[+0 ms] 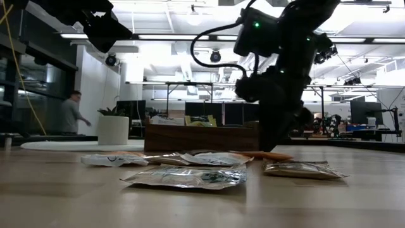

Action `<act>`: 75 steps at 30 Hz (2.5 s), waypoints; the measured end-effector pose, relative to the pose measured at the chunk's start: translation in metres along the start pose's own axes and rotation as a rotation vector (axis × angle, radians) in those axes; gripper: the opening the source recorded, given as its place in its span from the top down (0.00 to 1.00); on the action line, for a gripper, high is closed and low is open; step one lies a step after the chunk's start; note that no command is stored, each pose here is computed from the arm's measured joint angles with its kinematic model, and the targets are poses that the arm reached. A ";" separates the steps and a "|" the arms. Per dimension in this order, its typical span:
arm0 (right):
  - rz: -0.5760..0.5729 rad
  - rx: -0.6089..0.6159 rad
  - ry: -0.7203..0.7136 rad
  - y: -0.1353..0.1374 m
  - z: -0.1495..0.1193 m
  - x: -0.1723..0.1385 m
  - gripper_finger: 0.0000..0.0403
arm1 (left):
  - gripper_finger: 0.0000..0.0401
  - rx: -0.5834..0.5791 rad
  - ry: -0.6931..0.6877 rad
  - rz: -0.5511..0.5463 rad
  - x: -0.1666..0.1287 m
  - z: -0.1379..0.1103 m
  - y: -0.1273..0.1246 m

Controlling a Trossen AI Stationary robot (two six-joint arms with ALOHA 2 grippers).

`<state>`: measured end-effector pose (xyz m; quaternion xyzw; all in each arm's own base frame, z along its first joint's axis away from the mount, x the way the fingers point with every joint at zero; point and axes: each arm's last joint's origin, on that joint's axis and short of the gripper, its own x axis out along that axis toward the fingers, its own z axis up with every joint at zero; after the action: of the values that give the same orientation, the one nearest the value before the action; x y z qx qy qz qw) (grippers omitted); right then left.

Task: Pick & Place Tea
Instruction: Put the white tea bag into the left section of the wooden organizer

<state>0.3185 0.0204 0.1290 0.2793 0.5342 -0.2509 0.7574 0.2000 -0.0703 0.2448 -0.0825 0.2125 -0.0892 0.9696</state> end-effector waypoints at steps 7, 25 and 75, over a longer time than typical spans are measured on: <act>0.043 -0.003 -0.085 0.004 0.005 -0.022 1.00 | 0.38 0.000 0.000 0.000 0.000 0.000 0.000; 0.087 -0.074 -0.071 0.007 0.005 -0.021 0.58 | 0.38 0.000 0.000 0.001 0.000 0.000 0.000; -0.020 0.127 0.013 0.001 0.000 0.019 0.56 | 0.38 -0.021 0.020 -0.004 0.000 -0.002 0.000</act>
<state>0.3254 0.0198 0.1117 0.3231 0.5249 -0.2899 0.7321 0.1991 -0.0703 0.2432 -0.0923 0.2231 -0.0898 0.9662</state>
